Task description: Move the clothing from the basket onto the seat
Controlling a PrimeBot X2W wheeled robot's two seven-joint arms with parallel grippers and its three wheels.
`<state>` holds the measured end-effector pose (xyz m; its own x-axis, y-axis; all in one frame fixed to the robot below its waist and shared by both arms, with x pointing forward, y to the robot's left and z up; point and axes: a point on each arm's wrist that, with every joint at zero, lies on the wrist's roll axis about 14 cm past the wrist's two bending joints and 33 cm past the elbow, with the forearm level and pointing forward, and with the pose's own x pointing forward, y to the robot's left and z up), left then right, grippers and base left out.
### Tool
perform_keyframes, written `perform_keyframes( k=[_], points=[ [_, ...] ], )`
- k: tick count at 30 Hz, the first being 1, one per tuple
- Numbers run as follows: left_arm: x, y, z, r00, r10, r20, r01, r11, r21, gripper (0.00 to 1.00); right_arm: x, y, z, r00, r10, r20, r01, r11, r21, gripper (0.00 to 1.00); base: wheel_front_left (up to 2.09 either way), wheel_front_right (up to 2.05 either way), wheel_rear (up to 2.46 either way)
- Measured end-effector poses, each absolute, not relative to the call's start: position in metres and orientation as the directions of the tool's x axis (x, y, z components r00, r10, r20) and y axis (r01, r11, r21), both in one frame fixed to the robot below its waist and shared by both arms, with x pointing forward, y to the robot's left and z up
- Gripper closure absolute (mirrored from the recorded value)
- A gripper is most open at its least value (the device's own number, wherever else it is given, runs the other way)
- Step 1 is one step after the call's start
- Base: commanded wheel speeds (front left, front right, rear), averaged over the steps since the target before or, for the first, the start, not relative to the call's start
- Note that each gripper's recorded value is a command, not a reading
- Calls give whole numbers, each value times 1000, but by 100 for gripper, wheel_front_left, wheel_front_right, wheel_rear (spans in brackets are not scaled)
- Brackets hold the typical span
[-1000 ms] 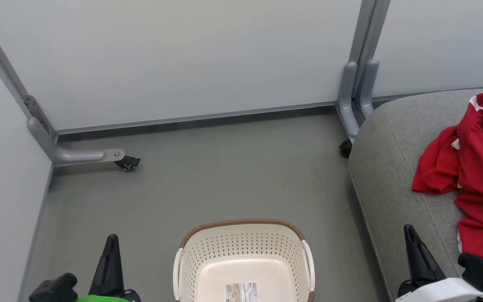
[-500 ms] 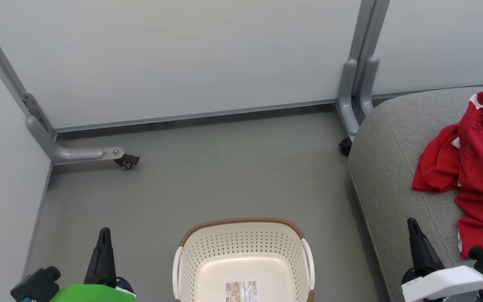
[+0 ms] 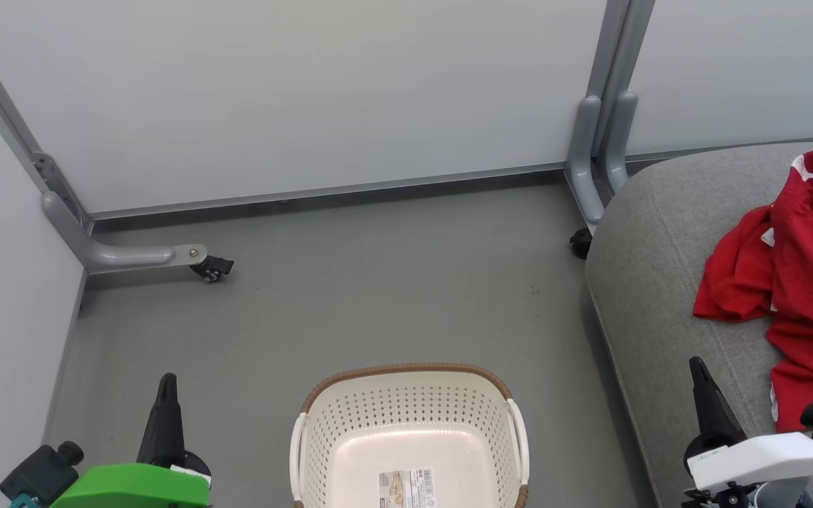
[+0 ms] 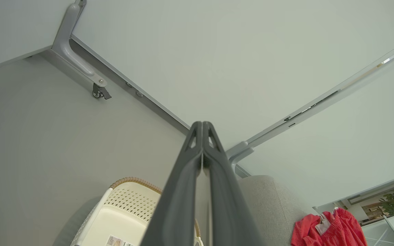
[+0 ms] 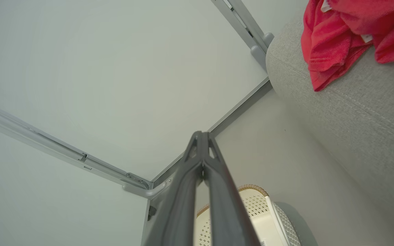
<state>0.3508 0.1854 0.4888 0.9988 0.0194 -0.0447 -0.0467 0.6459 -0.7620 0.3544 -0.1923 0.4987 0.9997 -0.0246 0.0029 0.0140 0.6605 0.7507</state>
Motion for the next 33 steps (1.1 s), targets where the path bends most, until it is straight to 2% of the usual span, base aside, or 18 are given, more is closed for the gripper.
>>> perform_keyframes(
  k=[33],
  points=[
    [369, 193, 494, 999, 13, -50, -51, 350, -936, 100, 372, -197, 501, 1000, -21, -17, 23, 356, 934, 100, 0, 0, 0]
  ],
)
